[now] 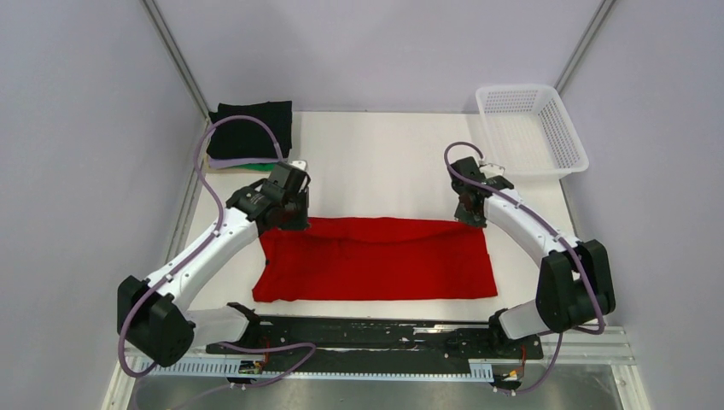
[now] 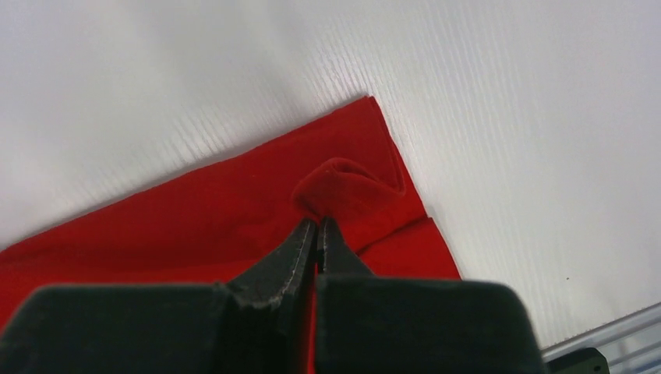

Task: Fold and stack the t-shirts
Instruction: Fold the other side of the tshirt into a rectangle, then rotate the tshirt 90 degrees, then grab the bottom of the folded rectangular tshirt with both arms

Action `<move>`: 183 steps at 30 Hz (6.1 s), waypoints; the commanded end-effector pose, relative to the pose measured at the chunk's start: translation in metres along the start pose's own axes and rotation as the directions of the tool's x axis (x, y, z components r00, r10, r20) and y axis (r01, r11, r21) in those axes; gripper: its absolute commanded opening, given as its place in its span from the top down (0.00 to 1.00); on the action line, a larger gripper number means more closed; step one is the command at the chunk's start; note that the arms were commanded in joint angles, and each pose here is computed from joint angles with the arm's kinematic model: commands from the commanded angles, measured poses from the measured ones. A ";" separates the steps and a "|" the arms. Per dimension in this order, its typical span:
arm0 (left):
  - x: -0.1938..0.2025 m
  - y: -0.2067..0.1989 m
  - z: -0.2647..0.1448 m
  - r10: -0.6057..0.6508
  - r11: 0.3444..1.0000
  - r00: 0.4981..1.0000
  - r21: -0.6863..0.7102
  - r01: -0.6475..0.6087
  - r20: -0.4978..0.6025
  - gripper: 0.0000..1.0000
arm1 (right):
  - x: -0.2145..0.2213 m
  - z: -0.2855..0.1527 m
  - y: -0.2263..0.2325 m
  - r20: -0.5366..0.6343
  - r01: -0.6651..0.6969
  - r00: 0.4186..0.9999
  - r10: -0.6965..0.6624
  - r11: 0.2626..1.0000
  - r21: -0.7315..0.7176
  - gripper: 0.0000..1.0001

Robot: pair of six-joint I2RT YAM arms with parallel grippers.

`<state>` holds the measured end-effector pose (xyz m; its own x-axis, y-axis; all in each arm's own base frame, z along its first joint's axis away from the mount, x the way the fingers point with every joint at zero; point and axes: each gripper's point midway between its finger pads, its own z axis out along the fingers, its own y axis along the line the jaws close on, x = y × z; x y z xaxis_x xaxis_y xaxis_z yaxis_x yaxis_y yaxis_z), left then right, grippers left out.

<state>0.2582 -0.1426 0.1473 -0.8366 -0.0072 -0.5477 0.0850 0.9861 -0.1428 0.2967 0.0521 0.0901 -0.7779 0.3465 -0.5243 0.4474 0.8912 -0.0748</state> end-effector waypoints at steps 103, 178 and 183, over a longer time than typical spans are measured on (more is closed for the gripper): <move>0.050 -0.029 0.113 -0.419 0.885 0.875 0.108 0.453 -0.242 0.00 | 0.040 -0.004 0.060 -0.018 0.019 0.999 -0.031 0.883 -0.469 0.00; 0.174 -0.103 0.013 0.007 0.932 0.927 0.337 0.130 -0.375 0.17 | 0.199 -0.071 0.064 -0.279 0.042 0.923 -0.265 0.791 -0.611 0.31; 0.192 -0.103 0.027 0.014 0.946 0.903 0.299 0.127 -0.429 0.35 | 0.212 -0.063 0.055 -0.319 0.037 0.908 -0.271 0.811 -0.584 0.37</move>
<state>0.1062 -0.2420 0.0425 -0.9806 0.0909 -0.1736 0.1604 0.8816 -0.4439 0.1290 0.1886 0.0313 -0.9694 0.1409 -0.2009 0.0527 0.9192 0.3902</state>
